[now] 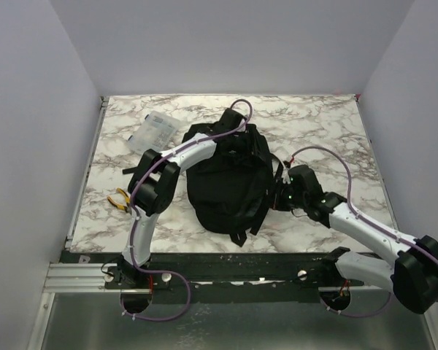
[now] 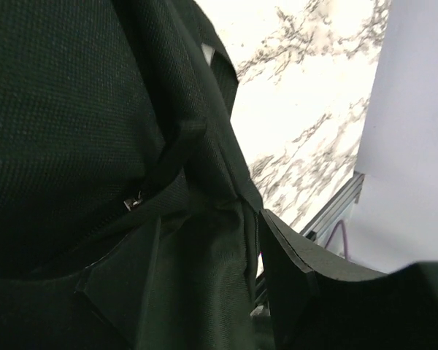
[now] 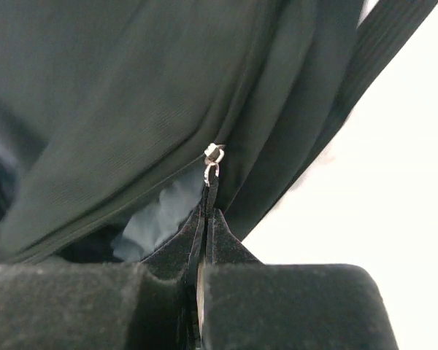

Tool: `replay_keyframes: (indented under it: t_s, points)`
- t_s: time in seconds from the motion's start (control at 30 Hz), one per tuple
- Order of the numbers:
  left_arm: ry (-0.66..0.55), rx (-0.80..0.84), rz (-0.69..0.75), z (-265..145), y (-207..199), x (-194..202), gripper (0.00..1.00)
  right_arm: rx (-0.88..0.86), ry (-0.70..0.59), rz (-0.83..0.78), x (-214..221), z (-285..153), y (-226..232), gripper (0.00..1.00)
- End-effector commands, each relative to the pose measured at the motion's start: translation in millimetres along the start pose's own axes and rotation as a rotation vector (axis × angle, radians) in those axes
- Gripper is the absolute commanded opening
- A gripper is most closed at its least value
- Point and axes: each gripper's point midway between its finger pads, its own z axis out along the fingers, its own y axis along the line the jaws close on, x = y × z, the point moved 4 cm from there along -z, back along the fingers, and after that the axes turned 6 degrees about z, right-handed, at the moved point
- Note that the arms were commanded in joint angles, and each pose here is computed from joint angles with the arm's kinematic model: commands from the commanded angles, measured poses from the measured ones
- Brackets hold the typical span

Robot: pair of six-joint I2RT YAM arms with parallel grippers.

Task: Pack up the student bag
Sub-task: Zip the student bag at the center of the board.

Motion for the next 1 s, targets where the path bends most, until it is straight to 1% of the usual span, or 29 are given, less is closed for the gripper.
replay_keyframes:
  t_s: [0.0, 0.1, 0.17, 0.27, 0.37, 0.47, 0.53, 0.57, 0.6, 0.63, 0.7, 0.77, 0.8, 0.83, 0.97]
  points:
    - [-0.08, 0.063, -0.046, 15.9, -3.1, -28.6, 0.59, -0.055, 0.23, 0.113, 69.3, -18.5, 11.0, 0.0]
    - [-0.079, 0.088, -0.038, 18.0, -5.4, -33.5, 0.59, -0.125, 0.288, 0.131, 92.5, -28.4, 23.9, 0.0]
    - [-0.089, 0.102, -0.018, 11.2, -9.4, -37.8, 0.6, -0.179, 0.292, 0.126, 93.5, -34.4, 30.5, 0.0]
    - [-0.071, 0.174, 0.042, -9.8, -26.7, -38.6, 0.64, -0.286, 0.295, 0.066, 87.7, -43.2, 46.8, 0.0]
    - [-0.086, 0.22, 0.153, -51.2, -50.3, -27.9, 0.7, -0.419, 0.28, 0.048, 83.2, -54.1, 63.8, 0.0]
    - [-0.124, 0.24, 0.246, -95.4, -64.1, -8.8, 0.74, -0.535, 0.357, 0.058, 90.0, -61.2, 77.5, 0.0]
    - [-0.154, 0.256, 0.293, -126.3, -71.3, 8.3, 0.75, -0.576, 0.411, 0.087, 93.2, -62.7, 83.9, 0.0]
    - [-0.154, 0.249, 0.302, -134.6, -67.5, 19.7, 0.76, -0.588, 0.432, 0.109, 94.5, -63.4, 86.1, 0.0]
    - [-0.181, 0.244, 0.349, -167.1, -59.2, 55.5, 0.78, -0.531, 0.38, 0.18, 86.5, -64.1, 85.3, 0.2]
    - [-0.185, 0.241, 0.358, -172.2, -55.7, 63.4, 0.79, -0.488, 0.341, 0.184, 81.2, -63.3, 82.3, 0.32]
    - [-0.187, 0.242, 0.378, -180.2, -50.8, 80.6, 0.8, -0.401, 0.294, 0.184, 74.4, -60.2, 74.9, 0.56]
    - [-0.178, 0.238, 0.378, -182.5, -47.0, 95.5, 0.8, -0.312, 0.263, 0.188, 69.0, -56.7, 65.6, 0.73]
    - [-0.175, 0.229, 0.374, -182.1, -44.9, 102.3, 0.78, -0.257, 0.245, 0.199, 67.2, -55.0, 58.9, 0.8]
    - [-0.176, 0.225, 0.372, -183.0, -44.9, 109.1, 0.77, -0.21, 0.217, 0.206, 64.2, -53.2, 52.1, 0.85]
    - [-0.204, 0.172, 0.343, -183.4, -44.8, 133.8, 0.72, -0.142, 0.119, 0.261, 46.2, -55.7, 34.9, 0.93]
